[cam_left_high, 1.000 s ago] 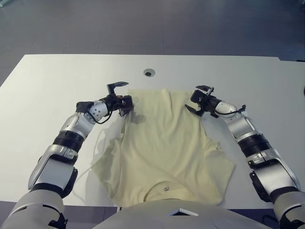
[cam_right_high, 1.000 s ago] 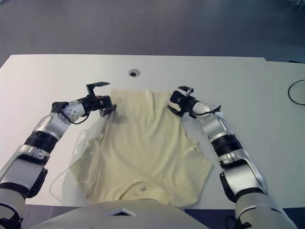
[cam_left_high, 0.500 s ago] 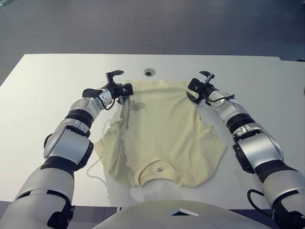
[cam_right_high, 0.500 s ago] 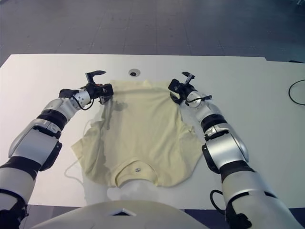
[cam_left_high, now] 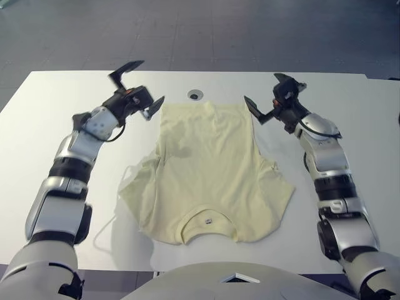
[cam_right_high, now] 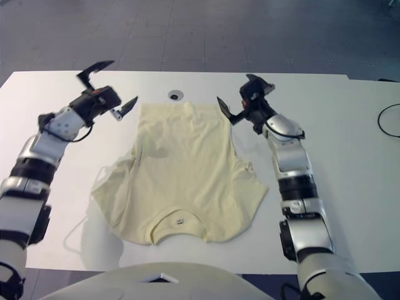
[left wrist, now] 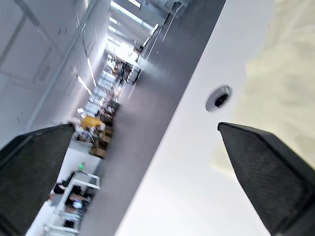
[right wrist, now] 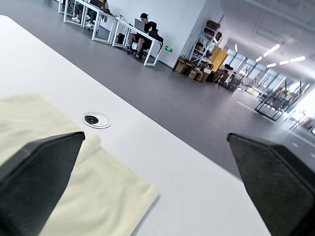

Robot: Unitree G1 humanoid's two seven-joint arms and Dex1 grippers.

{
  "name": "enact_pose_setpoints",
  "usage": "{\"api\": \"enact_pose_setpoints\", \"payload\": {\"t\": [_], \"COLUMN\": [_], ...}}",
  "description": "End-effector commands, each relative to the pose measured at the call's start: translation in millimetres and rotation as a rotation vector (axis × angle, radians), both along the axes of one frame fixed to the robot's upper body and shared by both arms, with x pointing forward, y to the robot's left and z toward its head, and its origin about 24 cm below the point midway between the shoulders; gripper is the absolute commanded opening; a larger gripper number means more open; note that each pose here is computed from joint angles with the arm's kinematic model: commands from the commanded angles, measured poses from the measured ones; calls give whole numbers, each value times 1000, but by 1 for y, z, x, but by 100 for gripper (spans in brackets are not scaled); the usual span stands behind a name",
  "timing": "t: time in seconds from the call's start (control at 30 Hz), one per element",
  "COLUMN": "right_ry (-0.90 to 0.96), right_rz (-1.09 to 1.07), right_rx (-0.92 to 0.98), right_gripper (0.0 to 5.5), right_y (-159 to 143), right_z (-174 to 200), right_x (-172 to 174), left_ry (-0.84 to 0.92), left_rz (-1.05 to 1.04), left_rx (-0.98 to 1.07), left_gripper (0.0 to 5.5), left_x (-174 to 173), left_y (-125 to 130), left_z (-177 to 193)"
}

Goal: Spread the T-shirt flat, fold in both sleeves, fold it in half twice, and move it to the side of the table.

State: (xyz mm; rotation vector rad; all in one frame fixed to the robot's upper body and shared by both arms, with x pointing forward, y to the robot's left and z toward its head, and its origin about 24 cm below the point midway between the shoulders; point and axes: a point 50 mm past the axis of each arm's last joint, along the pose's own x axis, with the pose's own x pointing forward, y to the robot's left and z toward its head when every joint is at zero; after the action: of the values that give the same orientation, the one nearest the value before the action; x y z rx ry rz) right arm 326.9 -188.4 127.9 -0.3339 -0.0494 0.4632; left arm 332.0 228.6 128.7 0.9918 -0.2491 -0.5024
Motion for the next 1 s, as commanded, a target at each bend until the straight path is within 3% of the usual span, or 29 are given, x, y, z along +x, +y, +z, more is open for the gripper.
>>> {"api": "enact_pose_setpoints", "payload": {"t": [0.03, 0.33, 0.5, 0.63, 0.83, 1.0], "right_ry": [137, 398, 518, 596, 637, 644], "right_rz": [-73, -338, -388, -419, -367, -361], "right_rx": [161, 315, 368, 399, 412, 430], "right_gripper": [536, 536, 536, 471, 379, 452], "right_y": [-24, -42, -42, -42, -39, -32], "right_z": [7, -33, -35, -39, -41, -43], "right_x": [-78, -188, -217, -225, -209, -205], "left_ry": [301, 436, 515, 555, 577, 609], "left_rz": [167, 513, 656, 719, 743, 674], "left_rx": [-303, -675, -765, -769, -782, -792], "left_gripper": [540, 540, 540, 540, 540, 540], "left_x": [-117, -227, -264, -272, -267, -246], "left_y": [29, 12, 2, 6, 15, 11], "left_z": [-17, -33, -36, -40, -48, -50]}}
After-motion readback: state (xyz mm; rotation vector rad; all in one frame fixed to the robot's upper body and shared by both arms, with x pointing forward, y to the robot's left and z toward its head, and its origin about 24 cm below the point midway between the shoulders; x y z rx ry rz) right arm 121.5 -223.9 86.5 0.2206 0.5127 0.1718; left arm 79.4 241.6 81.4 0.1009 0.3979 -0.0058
